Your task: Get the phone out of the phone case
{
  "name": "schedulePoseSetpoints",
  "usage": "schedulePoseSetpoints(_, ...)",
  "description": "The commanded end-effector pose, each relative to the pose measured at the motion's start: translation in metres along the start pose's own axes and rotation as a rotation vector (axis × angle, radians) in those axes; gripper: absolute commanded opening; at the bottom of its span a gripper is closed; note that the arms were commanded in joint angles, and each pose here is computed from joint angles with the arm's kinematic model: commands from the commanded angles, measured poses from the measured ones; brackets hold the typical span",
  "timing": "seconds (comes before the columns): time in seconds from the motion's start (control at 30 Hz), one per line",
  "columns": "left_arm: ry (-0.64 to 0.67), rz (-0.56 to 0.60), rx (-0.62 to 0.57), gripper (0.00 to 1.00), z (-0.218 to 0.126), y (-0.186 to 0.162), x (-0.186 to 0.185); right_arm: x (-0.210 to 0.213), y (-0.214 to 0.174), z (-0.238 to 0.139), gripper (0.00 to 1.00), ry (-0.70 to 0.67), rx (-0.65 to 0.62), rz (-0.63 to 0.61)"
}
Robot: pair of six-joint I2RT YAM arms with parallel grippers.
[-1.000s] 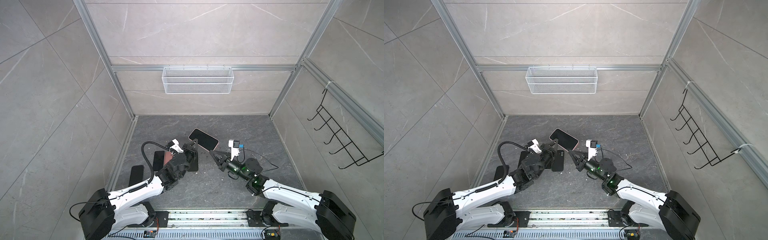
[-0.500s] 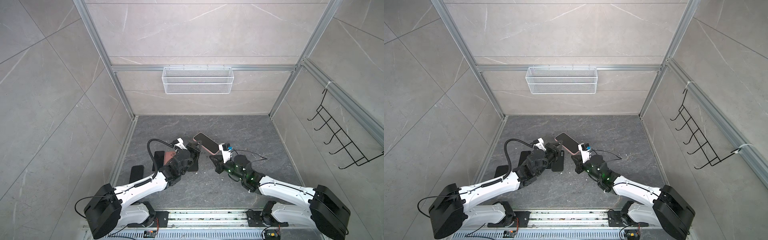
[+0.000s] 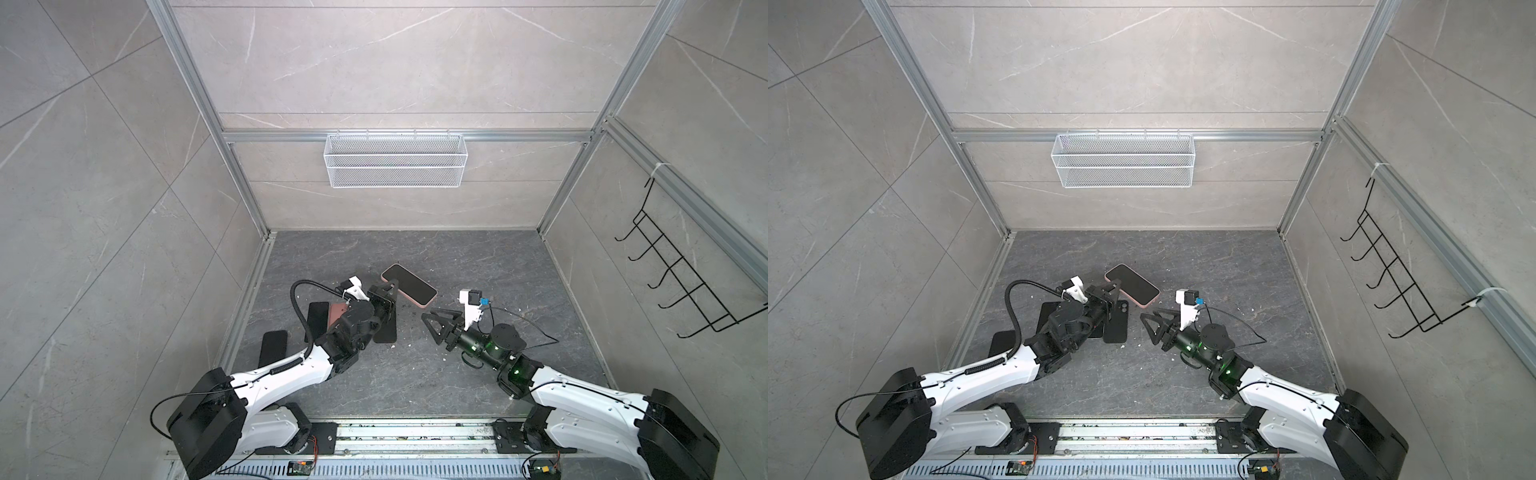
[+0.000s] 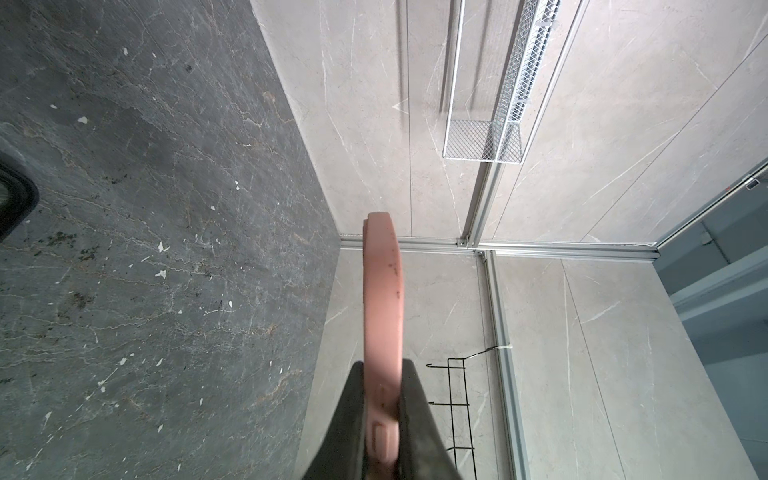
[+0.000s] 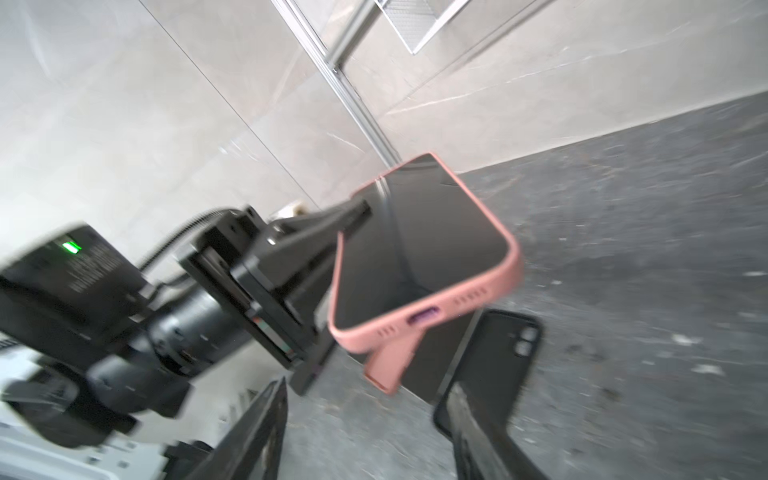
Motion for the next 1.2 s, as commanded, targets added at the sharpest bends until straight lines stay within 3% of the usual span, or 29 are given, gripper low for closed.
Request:
schedulePoseSetpoints(0.0,-0.168,-0.065,-0.008,0.0,-0.004,0.002,-0.039,0.016,0.012,0.007,0.61,0.125,-0.063,0.134)
schedulePoseSetpoints(0.2,-0.178,-0.069,-0.021,0.0,-0.011,0.005,-0.037,0.012,0.009,0.017,0.49,0.149,-0.086,0.201)
schedulePoseSetpoints(0.47,-0.177,-0.07,-0.026,0.0,-0.011,0.006,-0.034,0.013,0.011,0.02,0.47,0.19,-0.113,0.24)
schedulePoseSetpoints(0.7,-0.18,-0.072,-0.025,0.0,-0.01,0.005,-0.034,0.006,0.005,0.021,0.25,0.17,-0.109,0.252)
schedulePoseSetpoints(0.9,-0.177,-0.07,-0.018,0.0,-0.009,0.004,-0.033,-0.001,0.002,0.021,0.12,0.157,-0.115,0.265)
schedulePoseSetpoints(1.17,-0.177,-0.066,-0.017,0.0,-0.008,0.004,-0.031,-0.005,0.005,0.019,0.1,0.154,-0.122,0.269)
Point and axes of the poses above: each gripper's point midway between its finger pads, its own z axis out along the fingers, its own x axis along the line the jaws close on, y = z × x, the point moved 4 cm from there along -z, back along the fingers, and after that the axes turned 4 degrees about -z, right-handed, at the moved point
